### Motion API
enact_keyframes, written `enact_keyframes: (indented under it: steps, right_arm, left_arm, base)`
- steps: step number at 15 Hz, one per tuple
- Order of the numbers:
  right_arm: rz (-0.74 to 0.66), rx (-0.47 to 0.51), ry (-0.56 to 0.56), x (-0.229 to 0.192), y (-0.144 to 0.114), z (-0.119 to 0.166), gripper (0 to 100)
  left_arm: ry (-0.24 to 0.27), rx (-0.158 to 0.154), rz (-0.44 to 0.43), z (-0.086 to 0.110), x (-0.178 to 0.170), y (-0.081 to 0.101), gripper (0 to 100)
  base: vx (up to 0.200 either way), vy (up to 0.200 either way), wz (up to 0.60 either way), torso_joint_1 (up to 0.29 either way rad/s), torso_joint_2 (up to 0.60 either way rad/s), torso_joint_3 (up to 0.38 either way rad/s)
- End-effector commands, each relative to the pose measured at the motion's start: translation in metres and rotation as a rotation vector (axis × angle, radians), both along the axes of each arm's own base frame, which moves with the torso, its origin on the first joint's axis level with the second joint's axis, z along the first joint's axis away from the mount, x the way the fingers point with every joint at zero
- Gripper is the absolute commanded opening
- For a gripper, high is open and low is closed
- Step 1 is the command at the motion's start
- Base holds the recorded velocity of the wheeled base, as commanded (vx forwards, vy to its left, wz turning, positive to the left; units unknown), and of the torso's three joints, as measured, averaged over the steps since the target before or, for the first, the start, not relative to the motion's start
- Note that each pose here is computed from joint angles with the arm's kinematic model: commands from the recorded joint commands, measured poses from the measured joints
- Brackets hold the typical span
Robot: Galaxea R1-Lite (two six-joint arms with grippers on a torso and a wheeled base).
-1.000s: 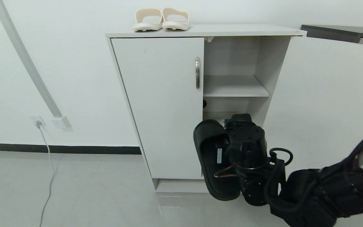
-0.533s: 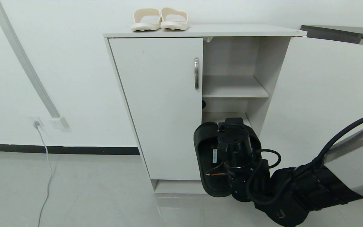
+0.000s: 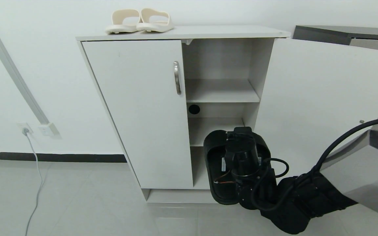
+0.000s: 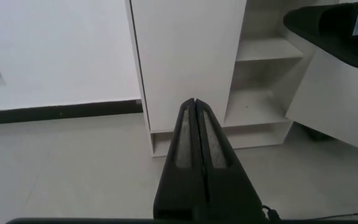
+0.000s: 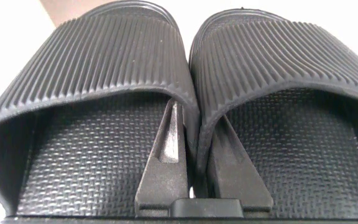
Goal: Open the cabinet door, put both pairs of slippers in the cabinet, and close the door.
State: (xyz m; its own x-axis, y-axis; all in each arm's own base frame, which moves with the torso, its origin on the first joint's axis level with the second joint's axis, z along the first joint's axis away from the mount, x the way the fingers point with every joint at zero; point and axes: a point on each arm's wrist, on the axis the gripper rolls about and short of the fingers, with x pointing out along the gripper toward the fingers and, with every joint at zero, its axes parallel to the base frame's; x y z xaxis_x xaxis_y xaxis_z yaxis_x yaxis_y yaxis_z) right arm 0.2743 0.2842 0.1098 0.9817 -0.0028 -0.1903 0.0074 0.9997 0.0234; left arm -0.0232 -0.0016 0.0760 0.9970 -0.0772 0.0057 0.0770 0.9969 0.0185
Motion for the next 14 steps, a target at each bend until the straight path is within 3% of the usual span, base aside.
enact_keyframes:
  steps: [1,4,14]
  right_arm:
    - [0.015,0.008,-0.006,0.007,0.009,-0.021,0]
    - [0.094,0.034,-0.001,0.01,0.014,-0.037,0]
    - [0.09,-0.01,0.047,0.018,0.022,-0.073,0]
  left_arm:
    - [0.003,0.0,0.001,0.0,0.0,0.0,0]
    - [0.003,0.0,0.001,0.0,0.0,0.0,0]
    - [0.003,0.002,-0.001,0.0,0.0,0.0,0]
  base:
    - [0.0,0.0,0.0,0.0,0.0,0.0]
    - [0.0,0.0,0.0,0.0,0.0,0.0]
    - [0.0,0.0,0.0,0.0,0.0,-0.009]
